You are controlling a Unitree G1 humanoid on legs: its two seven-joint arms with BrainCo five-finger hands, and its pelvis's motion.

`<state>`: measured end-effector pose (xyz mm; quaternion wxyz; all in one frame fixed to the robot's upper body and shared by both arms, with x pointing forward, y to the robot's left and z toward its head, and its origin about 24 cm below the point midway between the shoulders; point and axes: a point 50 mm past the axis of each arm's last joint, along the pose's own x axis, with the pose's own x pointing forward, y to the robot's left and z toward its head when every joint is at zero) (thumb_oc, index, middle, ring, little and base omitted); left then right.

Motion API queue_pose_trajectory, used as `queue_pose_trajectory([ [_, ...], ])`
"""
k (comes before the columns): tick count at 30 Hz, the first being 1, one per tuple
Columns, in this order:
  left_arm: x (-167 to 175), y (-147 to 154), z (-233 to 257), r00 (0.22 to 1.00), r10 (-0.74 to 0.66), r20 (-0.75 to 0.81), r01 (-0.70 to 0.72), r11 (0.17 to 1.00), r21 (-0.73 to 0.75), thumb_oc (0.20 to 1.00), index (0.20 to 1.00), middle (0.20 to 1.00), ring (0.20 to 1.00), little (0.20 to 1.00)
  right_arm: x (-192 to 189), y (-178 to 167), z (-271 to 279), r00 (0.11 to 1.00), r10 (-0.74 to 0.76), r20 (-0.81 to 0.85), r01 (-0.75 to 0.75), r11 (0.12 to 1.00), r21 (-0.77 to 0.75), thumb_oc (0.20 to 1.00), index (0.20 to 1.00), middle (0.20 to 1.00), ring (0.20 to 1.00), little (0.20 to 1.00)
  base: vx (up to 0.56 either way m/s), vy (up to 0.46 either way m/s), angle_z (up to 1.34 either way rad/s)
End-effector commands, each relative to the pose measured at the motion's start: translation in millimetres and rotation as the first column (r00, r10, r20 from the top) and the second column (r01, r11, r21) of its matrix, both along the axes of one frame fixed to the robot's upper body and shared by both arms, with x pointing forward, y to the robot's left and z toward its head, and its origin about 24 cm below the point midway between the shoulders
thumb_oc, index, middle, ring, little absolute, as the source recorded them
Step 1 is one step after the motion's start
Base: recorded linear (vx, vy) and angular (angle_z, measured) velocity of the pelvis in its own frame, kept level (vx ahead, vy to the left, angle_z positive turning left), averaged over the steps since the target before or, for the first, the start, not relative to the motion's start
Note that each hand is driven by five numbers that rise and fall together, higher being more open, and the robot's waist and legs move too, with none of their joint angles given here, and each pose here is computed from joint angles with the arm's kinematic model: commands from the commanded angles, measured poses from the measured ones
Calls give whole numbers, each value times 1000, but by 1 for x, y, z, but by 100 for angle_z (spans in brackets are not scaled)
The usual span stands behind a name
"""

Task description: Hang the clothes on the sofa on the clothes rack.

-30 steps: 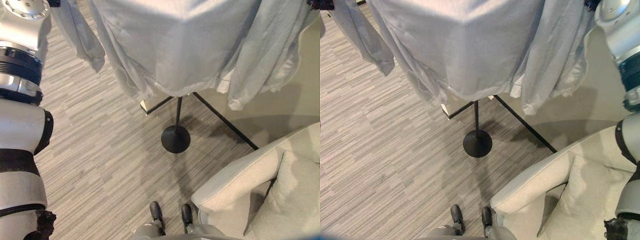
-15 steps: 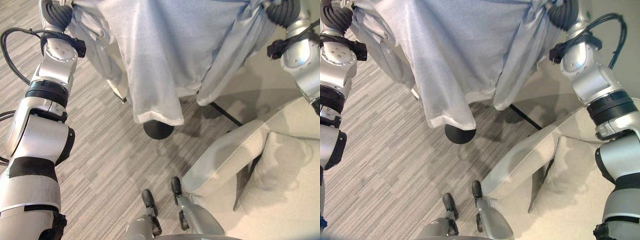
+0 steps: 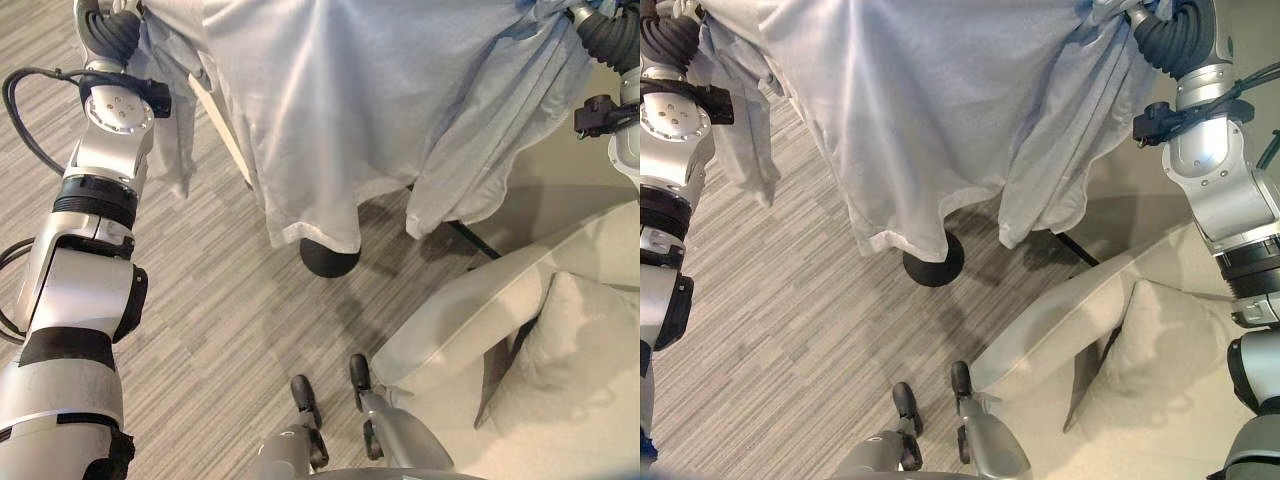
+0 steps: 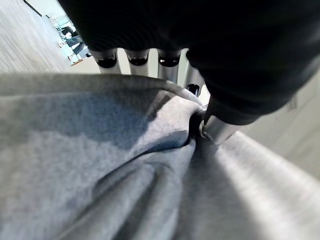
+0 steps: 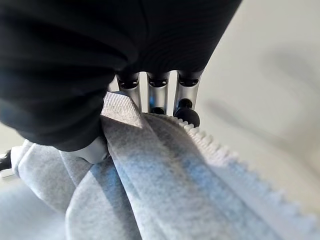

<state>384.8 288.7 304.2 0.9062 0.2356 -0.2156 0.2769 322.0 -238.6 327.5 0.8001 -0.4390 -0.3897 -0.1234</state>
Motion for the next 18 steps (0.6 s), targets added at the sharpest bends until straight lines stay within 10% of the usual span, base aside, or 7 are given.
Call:
queue_pose_trajectory([
  [1, 0, -4, -14, 999, -34, 12, 34, 999, 11, 200, 200, 200, 200, 200, -4, -2, -7, 996, 89, -24, -87, 994, 71, 200, 200, 200, 200, 200, -27, -27, 7],
  [18, -23, -8, -41, 971, -118, 209, 152, 976, -155, 200, 200, 200, 200, 200, -39, -18, -20, 992, 107, 67, -114, 987, 115, 200, 200, 200, 200, 200, 29, -21, 4],
])
